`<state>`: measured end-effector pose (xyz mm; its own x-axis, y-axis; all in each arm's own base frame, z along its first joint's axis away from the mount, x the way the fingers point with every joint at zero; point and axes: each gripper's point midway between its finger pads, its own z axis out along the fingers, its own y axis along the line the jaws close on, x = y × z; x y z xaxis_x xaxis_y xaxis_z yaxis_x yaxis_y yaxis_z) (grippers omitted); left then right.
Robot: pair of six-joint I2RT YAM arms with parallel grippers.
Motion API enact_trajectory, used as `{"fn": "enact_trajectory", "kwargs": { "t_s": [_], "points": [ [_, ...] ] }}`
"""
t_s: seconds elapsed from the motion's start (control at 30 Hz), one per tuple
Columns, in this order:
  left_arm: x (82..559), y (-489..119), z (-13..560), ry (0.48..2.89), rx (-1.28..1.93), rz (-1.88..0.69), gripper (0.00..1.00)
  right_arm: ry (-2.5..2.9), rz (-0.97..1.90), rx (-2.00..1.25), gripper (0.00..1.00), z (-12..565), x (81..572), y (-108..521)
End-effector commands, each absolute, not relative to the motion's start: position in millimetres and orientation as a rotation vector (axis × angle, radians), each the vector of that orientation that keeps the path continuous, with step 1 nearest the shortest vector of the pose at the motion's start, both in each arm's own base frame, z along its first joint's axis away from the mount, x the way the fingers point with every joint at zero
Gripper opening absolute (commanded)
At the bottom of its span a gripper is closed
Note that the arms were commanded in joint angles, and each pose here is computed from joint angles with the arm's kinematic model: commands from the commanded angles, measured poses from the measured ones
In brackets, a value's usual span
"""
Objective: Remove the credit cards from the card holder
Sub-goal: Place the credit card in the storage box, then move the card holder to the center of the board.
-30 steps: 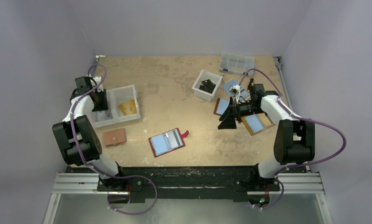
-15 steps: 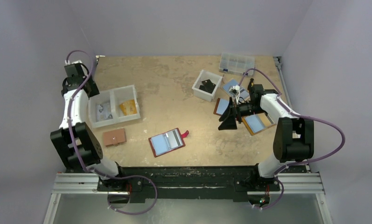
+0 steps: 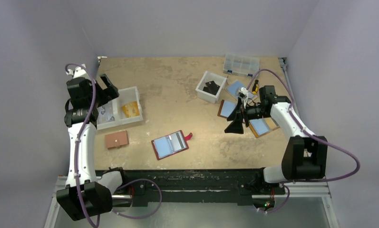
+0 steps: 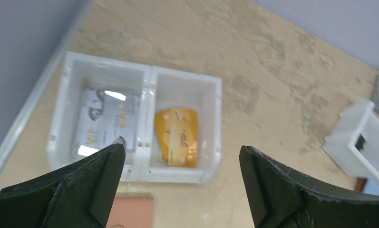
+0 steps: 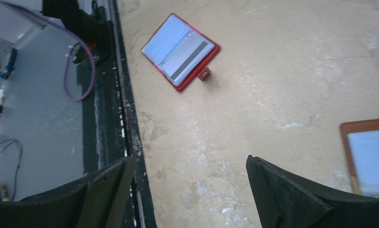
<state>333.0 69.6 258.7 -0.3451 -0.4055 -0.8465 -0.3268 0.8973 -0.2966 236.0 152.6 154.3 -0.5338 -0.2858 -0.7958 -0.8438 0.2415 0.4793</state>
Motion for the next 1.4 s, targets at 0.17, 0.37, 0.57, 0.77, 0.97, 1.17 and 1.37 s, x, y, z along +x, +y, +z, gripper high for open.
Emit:
{"fn": "enact_trajectory", "kwargs": {
  "t_s": [0.17, 0.37, 0.57, 0.77, 0.97, 1.17, 1.37],
  "points": [
    [297.4, -11.5, 256.6, 2.078, -0.313, -0.326, 0.99, 2.015, 0.841, -0.912, 0.99, 173.6, 274.7, 126.0],
    [278.4, -48.5, 258.3, 2.105, -0.156, -0.403, 0.99, 2.003, 0.635, -0.841, 0.99, 206.1, 287.2, 106.1],
    [258.8, -96.2, 254.2, 2.147, 0.024, -0.529, 0.99, 2.070, 0.438, -0.732, 0.99, 247.3, 289.3, 70.4],
    [236.9, -120.0, 238.7, 2.203, 0.061, -0.659, 0.99, 2.197, 0.564, -0.595, 0.99, 237.7, 271.3, 47.2],
    [210.1, -136.8, 196.6, 2.305, -0.022, -0.835, 0.96, 2.243, 0.612, -0.552, 0.99, 223.9, 258.7, 38.0],
    [191.4, -148.7, 158.9, 2.416, -0.087, -0.962, 0.91, 2.247, 0.629, -0.564, 0.99, 225.8, 259.0, 36.8],
    [190.5, -150.2, 147.5, 2.445, -0.132, -0.980, 0.88, 2.212, 0.615, -0.590, 0.99, 233.7, 269.3, 35.1]
  ]
}}
